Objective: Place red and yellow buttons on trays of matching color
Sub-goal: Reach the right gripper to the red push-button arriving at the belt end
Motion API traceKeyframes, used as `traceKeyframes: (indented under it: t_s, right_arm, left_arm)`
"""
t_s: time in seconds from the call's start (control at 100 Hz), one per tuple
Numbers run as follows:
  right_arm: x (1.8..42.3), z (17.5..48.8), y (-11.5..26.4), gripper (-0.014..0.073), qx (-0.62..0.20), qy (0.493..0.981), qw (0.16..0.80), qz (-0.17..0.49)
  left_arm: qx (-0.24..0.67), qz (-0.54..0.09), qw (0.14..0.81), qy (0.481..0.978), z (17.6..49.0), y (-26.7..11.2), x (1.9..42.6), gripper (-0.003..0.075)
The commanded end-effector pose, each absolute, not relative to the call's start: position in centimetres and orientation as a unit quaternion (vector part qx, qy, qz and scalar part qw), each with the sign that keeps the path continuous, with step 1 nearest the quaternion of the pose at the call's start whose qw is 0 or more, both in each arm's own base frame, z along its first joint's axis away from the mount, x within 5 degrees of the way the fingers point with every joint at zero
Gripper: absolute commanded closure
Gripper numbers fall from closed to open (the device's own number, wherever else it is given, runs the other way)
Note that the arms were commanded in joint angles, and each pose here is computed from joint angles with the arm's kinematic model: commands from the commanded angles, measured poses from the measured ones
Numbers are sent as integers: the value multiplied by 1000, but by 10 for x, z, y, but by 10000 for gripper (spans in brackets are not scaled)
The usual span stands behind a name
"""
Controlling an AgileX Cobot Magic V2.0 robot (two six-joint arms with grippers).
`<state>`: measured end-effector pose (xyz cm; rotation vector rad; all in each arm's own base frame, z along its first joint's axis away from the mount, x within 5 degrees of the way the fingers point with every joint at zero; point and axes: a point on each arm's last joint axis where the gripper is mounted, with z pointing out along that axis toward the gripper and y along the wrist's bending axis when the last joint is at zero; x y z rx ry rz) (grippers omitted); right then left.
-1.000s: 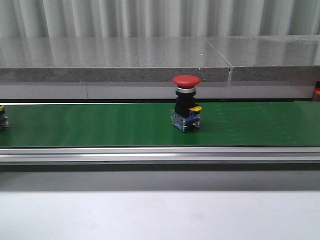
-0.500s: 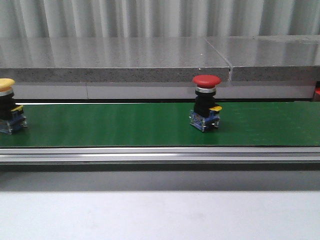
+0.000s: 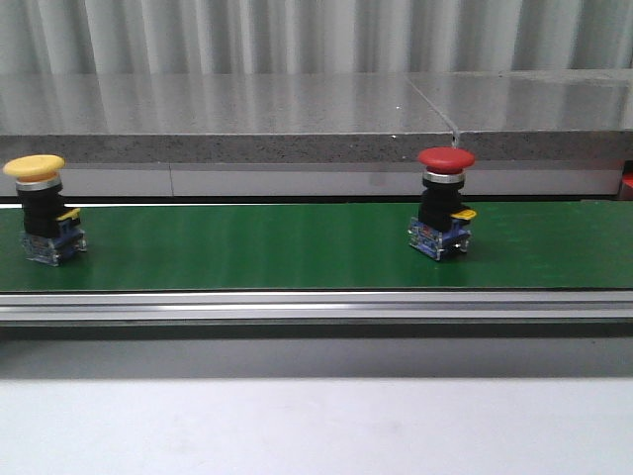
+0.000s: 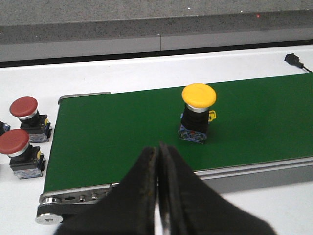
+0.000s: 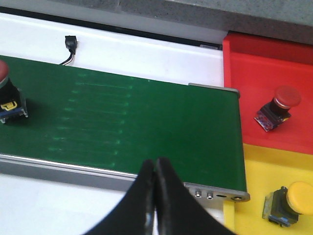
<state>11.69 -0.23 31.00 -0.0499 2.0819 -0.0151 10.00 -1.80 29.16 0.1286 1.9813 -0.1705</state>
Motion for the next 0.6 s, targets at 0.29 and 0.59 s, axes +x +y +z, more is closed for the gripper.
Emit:
traceKeyframes:
  t_s: [0.29, 0.59]
  right_arm:
    - [118, 321, -2, 102, -19, 846, 533, -2]
    - [127, 325, 3, 36, -7, 851, 524, 43]
  left_arm:
    - [48, -77, 588, 804, 308, -18, 103, 740]
    - [48, -77, 588, 804, 308, -18, 103, 740]
